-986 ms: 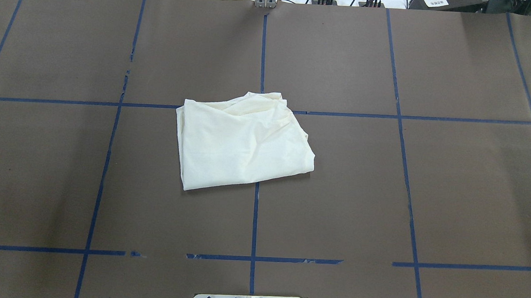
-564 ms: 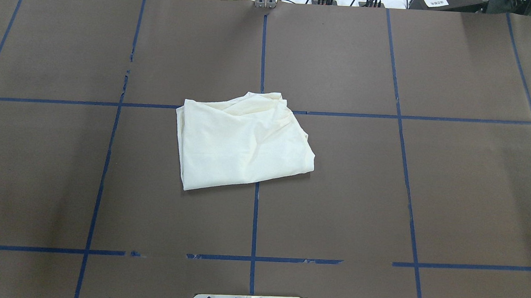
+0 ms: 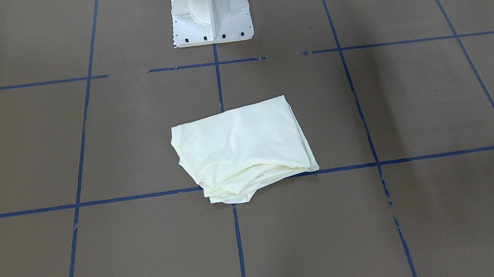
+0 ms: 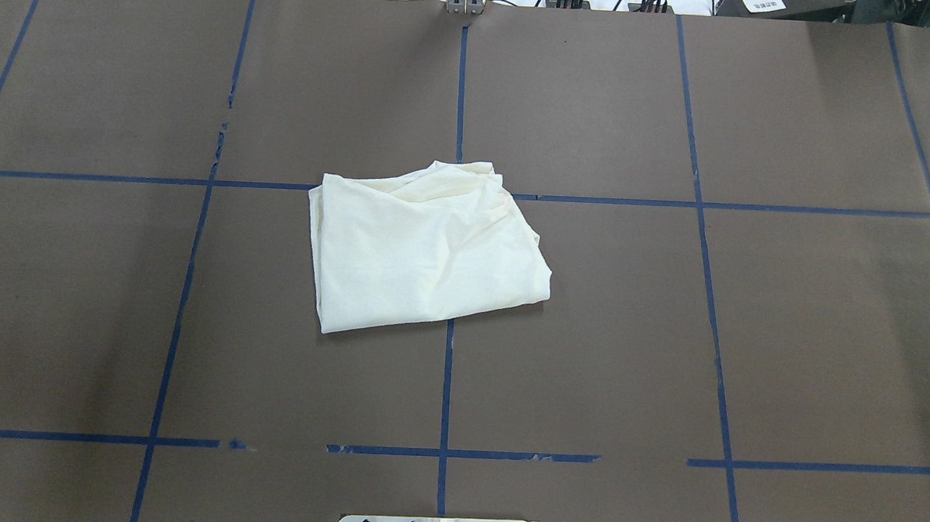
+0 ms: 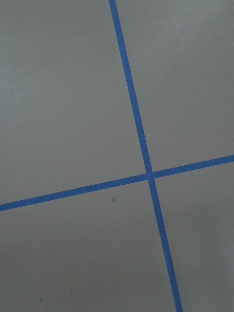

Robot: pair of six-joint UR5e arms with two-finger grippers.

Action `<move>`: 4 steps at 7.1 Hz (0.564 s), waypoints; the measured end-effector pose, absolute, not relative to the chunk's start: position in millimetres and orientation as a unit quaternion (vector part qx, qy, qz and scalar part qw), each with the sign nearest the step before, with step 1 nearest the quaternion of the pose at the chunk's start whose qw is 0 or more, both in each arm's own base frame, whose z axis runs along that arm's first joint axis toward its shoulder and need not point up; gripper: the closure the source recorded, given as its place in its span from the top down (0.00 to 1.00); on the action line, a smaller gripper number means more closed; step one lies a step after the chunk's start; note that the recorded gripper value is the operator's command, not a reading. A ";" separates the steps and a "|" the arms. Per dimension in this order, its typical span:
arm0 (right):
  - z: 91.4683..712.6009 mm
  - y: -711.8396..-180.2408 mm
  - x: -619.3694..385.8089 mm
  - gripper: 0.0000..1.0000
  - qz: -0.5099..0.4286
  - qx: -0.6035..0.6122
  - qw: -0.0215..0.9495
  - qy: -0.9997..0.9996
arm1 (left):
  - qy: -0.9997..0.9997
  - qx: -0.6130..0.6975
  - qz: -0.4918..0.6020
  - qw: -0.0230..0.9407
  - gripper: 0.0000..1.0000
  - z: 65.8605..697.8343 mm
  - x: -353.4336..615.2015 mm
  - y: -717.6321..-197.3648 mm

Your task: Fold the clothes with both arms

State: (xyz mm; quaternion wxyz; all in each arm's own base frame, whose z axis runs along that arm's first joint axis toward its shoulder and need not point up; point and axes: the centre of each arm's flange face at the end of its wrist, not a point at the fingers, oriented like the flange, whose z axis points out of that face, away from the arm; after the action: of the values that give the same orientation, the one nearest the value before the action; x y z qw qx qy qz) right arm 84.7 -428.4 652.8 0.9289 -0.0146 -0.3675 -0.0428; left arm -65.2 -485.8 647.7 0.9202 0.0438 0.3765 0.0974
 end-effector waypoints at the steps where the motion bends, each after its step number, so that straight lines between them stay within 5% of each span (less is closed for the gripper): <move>1: 651.7 -429.1 84.8 1.00 -0.043 -0.013 0.929 -0.367 | 0.377 0.042 0.097 0.920 1.00 649.2 -65.3 -484.3; 4: 646.7 -431.0 84.9 1.00 -0.045 -0.008 0.929 -0.367 | 0.378 0.034 0.093 0.921 1.00 658.0 -65.2 -475.2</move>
State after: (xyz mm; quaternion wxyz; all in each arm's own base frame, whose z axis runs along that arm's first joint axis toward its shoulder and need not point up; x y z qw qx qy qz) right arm 84.9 -431.0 646.7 0.9291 -0.0081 -0.3669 -0.0454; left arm -65.2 -475.2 658.0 0.9206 0.0340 0.3778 0.0931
